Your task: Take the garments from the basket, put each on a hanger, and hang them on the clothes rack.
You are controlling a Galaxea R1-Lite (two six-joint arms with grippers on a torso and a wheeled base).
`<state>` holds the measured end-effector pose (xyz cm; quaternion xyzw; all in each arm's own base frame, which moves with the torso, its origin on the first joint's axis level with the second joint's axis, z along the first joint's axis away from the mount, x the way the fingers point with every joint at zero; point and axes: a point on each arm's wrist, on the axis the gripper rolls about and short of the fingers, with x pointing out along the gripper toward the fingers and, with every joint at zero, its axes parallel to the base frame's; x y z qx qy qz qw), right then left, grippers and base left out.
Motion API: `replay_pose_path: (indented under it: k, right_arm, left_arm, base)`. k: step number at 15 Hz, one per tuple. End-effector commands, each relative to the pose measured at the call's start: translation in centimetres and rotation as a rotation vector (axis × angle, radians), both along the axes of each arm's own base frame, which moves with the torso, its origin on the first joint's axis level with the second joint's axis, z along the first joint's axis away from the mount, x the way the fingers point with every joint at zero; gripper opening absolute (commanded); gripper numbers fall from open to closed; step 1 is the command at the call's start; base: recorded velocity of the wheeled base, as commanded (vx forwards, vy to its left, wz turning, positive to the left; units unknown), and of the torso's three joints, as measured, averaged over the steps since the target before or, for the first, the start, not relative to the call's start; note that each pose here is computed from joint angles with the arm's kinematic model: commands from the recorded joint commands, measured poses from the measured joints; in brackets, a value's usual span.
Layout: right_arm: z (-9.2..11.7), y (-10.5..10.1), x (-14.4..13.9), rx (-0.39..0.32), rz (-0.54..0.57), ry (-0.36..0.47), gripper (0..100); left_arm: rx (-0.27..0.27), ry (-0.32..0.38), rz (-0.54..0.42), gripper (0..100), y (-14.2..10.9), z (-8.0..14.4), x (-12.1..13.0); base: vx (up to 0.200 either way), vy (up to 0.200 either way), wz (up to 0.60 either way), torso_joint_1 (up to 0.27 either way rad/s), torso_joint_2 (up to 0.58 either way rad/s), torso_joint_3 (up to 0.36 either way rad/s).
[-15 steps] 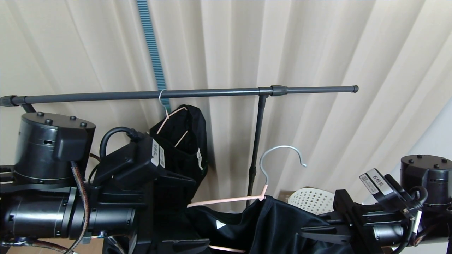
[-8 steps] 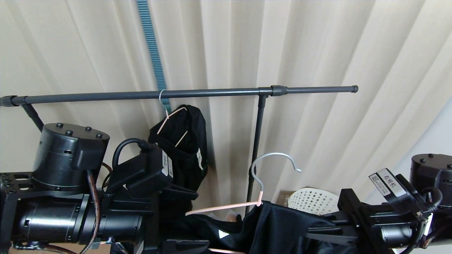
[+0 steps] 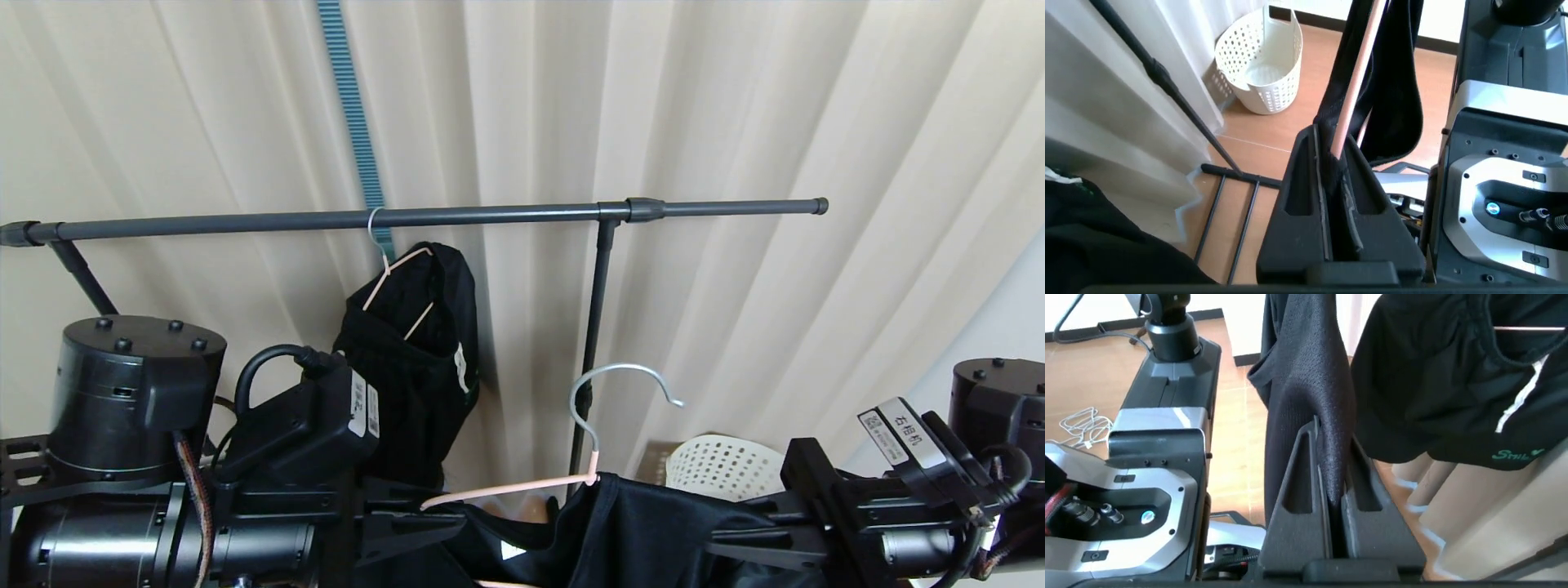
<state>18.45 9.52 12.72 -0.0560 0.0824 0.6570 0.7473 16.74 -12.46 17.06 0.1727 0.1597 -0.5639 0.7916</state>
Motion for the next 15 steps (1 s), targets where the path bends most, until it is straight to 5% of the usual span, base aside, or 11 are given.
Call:
replay_pose_path:
  k: [1,3,4,9,15]
  right_arm:
    - [-0.1,0.0,0.0,-0.013,-0.027,-0.003,0]
    - [-0.2,-0.1,0.0,-0.025,-0.056,-0.005,0]
    - [-0.1,-0.1,0.0,-0.023,-0.057,-0.009,100]
    - [0.8,-1.3,0.3,-0.012,-0.110,-0.082,100]
    - [1.9,-3.0,1.0,-0.001,-0.204,-0.131,100]
  left_arm:
    - [0.004,0.005,0.003,0,0.2,-0.2,-0.3]
    - [-0.002,0.004,0.012,0,0.6,-0.2,-0.6]
    - [-0.010,-0.004,0.027,0,1.0,0.0,-0.8]
    - [-0.070,-0.082,0.102,0,3.4,1.8,-2.3]
    - [-0.092,-0.131,0.163,0,5.8,1.5,-5.0]
  base:
    - [0.000,0.000,0.00,0.000,0.00,0.000]
    - [0.000,0.000,0.00,0.000,0.00,0.000]
    - [0.000,0.000,0.00,0.000,0.00,0.000]
    - [0.000,0.000,0.00,0.000,0.00,0.000]
    - [0.000,0.000,0.00,0.000,0.00,0.000]
